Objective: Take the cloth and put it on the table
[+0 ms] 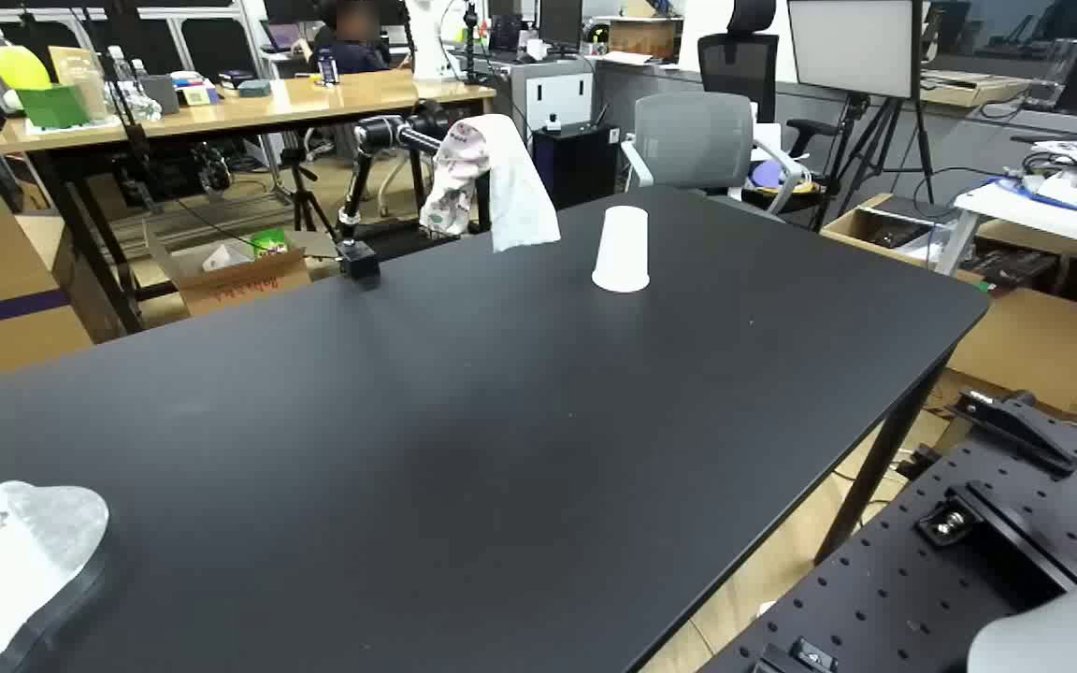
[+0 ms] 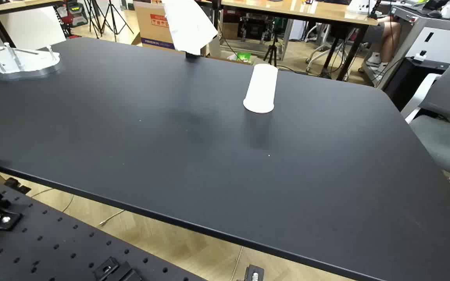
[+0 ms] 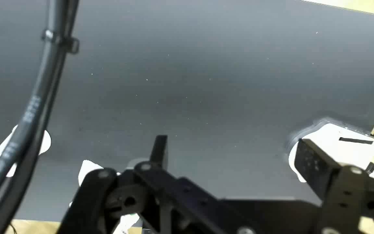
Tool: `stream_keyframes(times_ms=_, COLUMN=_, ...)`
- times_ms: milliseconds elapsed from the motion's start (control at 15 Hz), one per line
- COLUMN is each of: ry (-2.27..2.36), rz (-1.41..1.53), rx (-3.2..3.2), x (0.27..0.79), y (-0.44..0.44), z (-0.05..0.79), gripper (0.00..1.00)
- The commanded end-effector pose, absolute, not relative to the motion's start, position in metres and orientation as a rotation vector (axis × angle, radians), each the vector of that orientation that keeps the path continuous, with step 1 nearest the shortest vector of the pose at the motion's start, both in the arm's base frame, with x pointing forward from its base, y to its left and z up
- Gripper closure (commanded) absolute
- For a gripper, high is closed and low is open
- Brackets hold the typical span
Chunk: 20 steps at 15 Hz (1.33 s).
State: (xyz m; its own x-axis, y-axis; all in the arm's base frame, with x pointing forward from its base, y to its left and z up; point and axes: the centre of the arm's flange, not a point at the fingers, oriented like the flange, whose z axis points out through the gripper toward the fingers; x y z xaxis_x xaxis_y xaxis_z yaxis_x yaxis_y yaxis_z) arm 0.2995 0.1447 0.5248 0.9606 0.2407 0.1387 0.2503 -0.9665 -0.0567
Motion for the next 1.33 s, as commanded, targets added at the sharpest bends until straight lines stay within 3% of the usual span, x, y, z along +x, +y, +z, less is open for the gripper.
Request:
stream_keyframes(times_ms=0, ry=-0.381, rz=-0.202, rx=-3.037, x=0.300, y=0.145, z=0.525, gripper=0.00)
stream_keyframes(times_ms=600, ry=-0.381, rz=-0.205, rx=-3.037, x=0.299, y=0.145, z=0.525, gripper=0.00)
stream_keyframes(times_ms=1267, ry=-0.184, rz=-0.785, rx=-3.381, x=0.384, y=0.058, z=0.531, gripper=0.00)
